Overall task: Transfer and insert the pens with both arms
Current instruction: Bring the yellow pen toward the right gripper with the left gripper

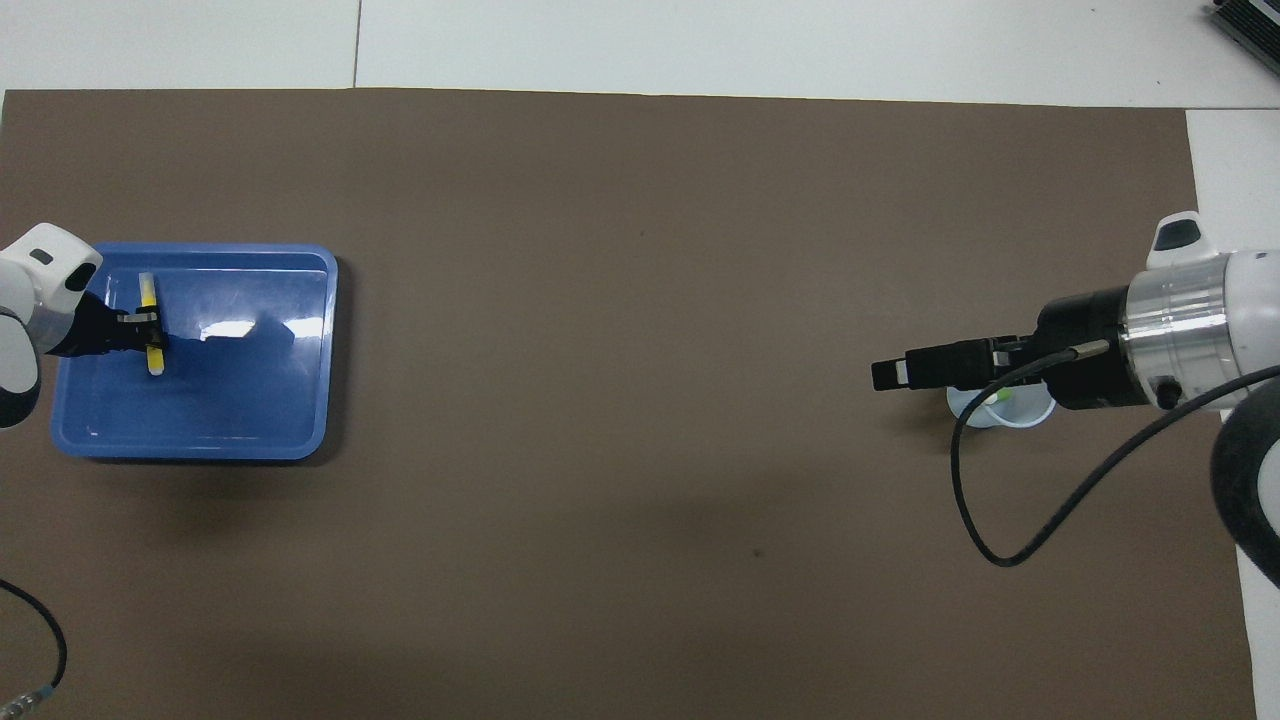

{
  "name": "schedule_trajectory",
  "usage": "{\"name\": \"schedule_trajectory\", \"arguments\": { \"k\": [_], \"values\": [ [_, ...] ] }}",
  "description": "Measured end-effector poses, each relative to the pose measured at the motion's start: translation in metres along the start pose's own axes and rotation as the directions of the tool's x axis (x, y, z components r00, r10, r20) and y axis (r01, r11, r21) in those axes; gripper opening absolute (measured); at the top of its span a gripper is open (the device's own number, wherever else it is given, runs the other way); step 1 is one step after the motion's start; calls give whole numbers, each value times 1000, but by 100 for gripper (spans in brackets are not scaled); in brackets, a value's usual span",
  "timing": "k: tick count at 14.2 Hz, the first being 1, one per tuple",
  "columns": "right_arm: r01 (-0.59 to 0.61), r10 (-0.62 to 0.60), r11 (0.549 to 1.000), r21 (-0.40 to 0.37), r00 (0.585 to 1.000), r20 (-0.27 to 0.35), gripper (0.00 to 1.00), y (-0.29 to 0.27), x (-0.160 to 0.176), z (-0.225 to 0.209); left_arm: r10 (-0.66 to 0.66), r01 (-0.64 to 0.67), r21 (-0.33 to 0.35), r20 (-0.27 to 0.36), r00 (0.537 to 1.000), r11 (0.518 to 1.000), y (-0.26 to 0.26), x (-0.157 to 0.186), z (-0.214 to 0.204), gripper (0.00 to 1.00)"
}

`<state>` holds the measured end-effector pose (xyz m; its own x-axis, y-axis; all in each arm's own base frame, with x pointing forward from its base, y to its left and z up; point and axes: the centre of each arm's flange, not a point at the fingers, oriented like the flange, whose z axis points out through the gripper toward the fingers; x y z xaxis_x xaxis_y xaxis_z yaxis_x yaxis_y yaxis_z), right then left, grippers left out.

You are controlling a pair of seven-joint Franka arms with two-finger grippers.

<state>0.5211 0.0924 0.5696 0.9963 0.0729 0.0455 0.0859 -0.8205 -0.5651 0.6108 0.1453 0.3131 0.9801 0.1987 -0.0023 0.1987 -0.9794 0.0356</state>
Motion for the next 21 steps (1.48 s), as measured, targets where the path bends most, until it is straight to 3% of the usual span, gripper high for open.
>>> {"name": "schedule_trajectory", "arguments": {
  "k": [4,8,14,17,21],
  "values": [
    [-4,4,999,46,1000,-3,100,-7,0,2,-175,178,-49,57,983,983,32,5,-69,17],
    [2,-2,995,102,1000,3,100,-22,0,9,-355,367,-66,142,924,928,59,-16,-109,17],
    [21,-25,979,201,1000,18,100,-57,-4,24,-658,684,-26,249,711,729,167,-50,-142,17],
    [10,-17,976,219,999,33,100,-68,-6,30,-713,757,-26,318,626,653,199,-69,-165,17],
    [-11,-3,960,281,999,48,100,-87,-9,37,-777,835,-20,356,519,549,245,-96,-199,17]
  ]
}}
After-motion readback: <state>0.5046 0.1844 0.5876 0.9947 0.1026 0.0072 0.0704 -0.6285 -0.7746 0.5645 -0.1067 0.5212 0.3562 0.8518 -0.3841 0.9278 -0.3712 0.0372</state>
